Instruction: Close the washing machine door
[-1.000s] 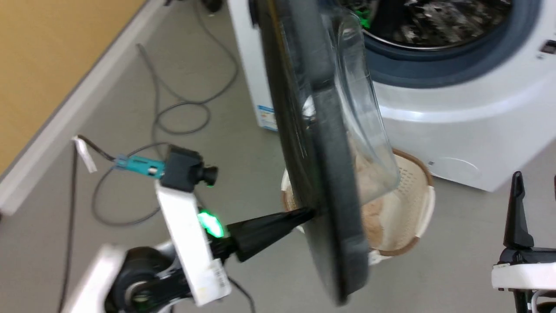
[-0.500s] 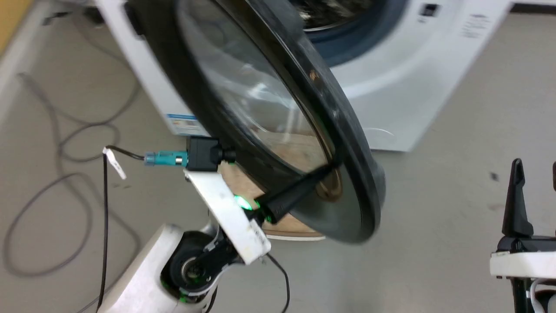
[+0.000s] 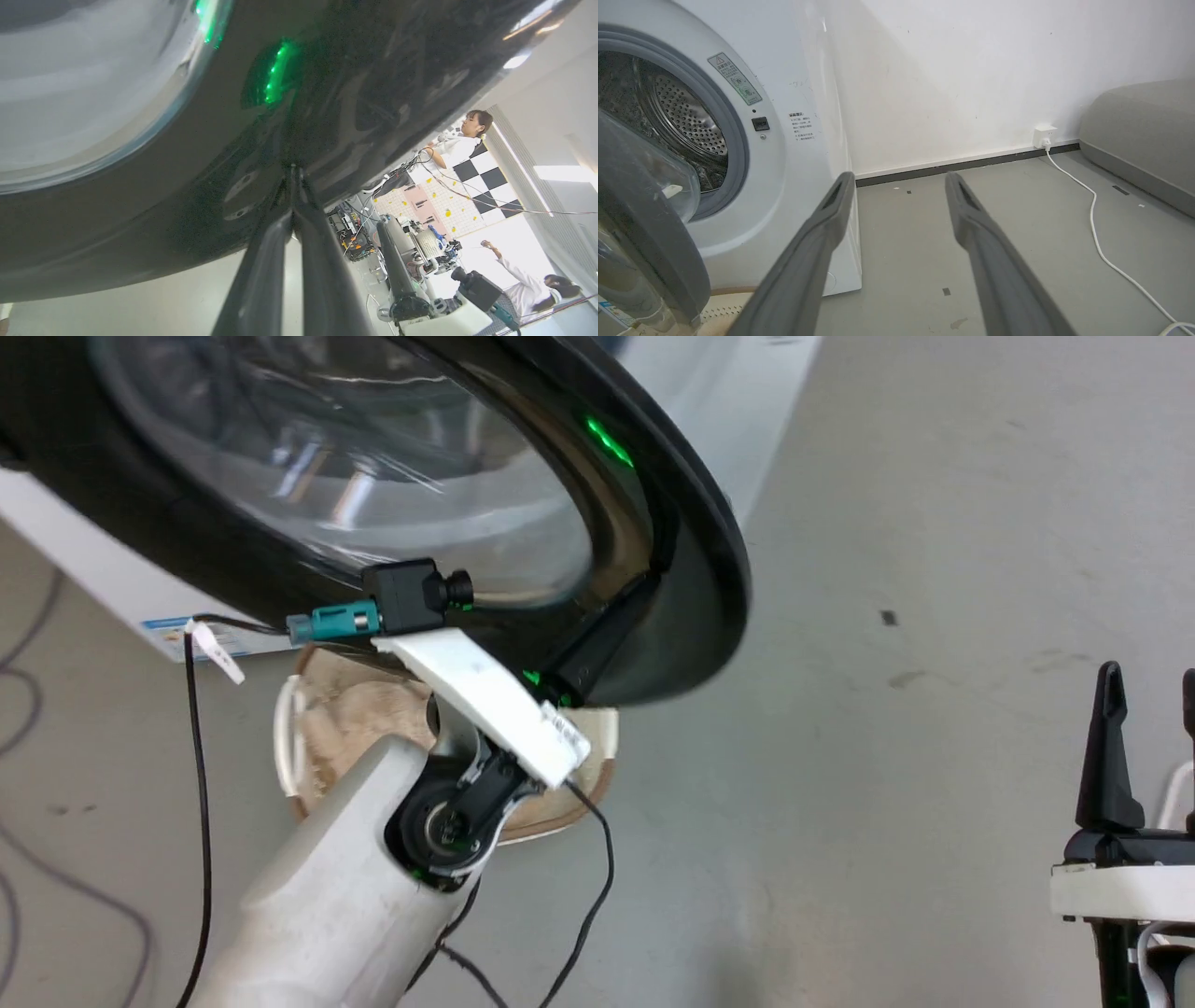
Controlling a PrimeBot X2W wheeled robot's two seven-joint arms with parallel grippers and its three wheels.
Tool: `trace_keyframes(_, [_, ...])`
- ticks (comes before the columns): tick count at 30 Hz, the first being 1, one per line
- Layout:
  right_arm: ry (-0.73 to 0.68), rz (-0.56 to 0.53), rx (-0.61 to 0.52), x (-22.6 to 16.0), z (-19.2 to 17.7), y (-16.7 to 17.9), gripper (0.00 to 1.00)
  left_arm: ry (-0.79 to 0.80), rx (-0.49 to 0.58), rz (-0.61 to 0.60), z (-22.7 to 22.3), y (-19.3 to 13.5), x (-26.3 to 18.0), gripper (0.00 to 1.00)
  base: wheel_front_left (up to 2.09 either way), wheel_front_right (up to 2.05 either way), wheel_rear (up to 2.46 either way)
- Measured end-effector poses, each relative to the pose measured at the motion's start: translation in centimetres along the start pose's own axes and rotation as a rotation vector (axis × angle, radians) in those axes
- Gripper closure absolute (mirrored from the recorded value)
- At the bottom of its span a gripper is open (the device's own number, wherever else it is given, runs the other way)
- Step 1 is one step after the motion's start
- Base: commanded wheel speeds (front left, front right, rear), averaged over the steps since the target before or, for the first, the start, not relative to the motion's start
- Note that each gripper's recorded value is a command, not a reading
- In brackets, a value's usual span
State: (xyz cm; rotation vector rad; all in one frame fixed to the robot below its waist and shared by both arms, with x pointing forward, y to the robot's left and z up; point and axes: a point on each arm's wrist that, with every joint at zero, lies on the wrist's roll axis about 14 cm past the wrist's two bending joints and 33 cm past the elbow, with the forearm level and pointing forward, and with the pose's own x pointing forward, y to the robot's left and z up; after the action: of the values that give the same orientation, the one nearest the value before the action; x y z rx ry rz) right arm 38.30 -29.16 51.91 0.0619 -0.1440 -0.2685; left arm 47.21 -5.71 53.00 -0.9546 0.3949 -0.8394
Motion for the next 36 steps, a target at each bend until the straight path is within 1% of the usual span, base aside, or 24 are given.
trace_keyframes(5, [0.009,-0.023,-0.011,-0.4,0.0,-0.8,0.00,-0.022,-0.019,-0.017,0.3,0.0,2.0,1.00,0.00,0.00,0.00])
trace_keyframes(8, [0.010,-0.034,-0.008,-0.6,0.0,-1.2,0.00,-0.023,-0.021,-0.013,0.1,0.3,2.4,1.00,0.00,0.00,0.00])
trace_keyframes(11, [0.005,-0.045,-0.002,-0.7,0.1,-1.6,0.00,-0.017,0.001,-0.005,-0.3,0.3,2.1,1.00,0.00,0.00,0.00])
trace_keyframes(14, [-0.004,-0.048,0.016,-0.8,0.4,-1.6,0.00,-0.050,0.027,-0.007,0.1,-0.3,1.5,1.00,0.00,0.00,0.00])
trace_keyframes(17, [-0.025,-0.046,0.043,-0.9,1.1,-1.5,0.00,-0.097,0.102,-0.007,0.7,-0.8,0.7,1.00,0.00,0.00,0.00])
trace_keyframes(18, [-0.034,-0.043,0.048,-0.9,1.4,-1.4,0.00,-0.119,0.135,-0.002,1.1,-0.9,0.3,0.79,0.00,0.00,0.00])
trace_keyframes(19, [-0.042,-0.040,0.051,-1.0,1.7,-1.3,0.00,-0.144,0.199,0.005,1.7,-0.8,-0.2,0.36,0.00,0.00,0.00])
trace_keyframes(20, [-0.052,-0.037,0.055,-1.0,2.0,-1.3,0.00,-0.169,0.263,0.021,2.5,-0.5,-0.7,0.00,0.00,0.00,0.00])
trace_keyframes(22, [-0.074,-0.032,0.058,-1.0,2.7,-1.1,0.00,-0.192,0.401,0.064,4.0,0.4,-1.7,0.00,0.00,0.00,0.00])
trace_keyframes(23, [-0.087,-0.027,0.057,-0.9,3.1,-1.0,0.00,-0.237,0.472,0.101,5.7,0.5,-2.2,0.00,0.00,0.00,0.00])
trace_keyframes(25, [-0.114,-0.009,0.050,-0.6,4.0,-0.4,0.00,-0.339,0.610,0.146,9.0,-0.4,-3.3,0.00,0.00,0.00,0.00])
trace_keyframes(26, [-0.126,0.000,0.046,-0.5,4.3,-0.1,0.00,-0.384,0.662,0.161,10.2,-0.9,-4.0,0.00,0.00,0.00,0.00])
trace_keyframes(29, [-0.168,0.028,0.038,-0.2,5.7,0.8,0.00,-0.470,0.802,0.231,11.7,-1.7,-6.3,0.00,0.00,0.00,0.00])
trace_keyframes(31, [-0.199,0.051,0.029,0.1,6.7,1.6,0.00,-0.520,0.895,0.299,12.7,-1.7,-8.2,0.00,0.00,0.00,0.00])
trace_keyframes(35, [-0.275,0.099,0.023,0.9,9.0,3.4,0.00,-0.620,1.040,0.445,15.0,-1.7,-12.3,0.00,0.00,0.00,0.00])
trace_keyframes(36, [-0.294,0.112,0.024,1.1,9.6,3.9,0.00,-0.642,1.056,0.482,15.3,-1.6,-13.3,0.00,0.00,0.00,0.00])
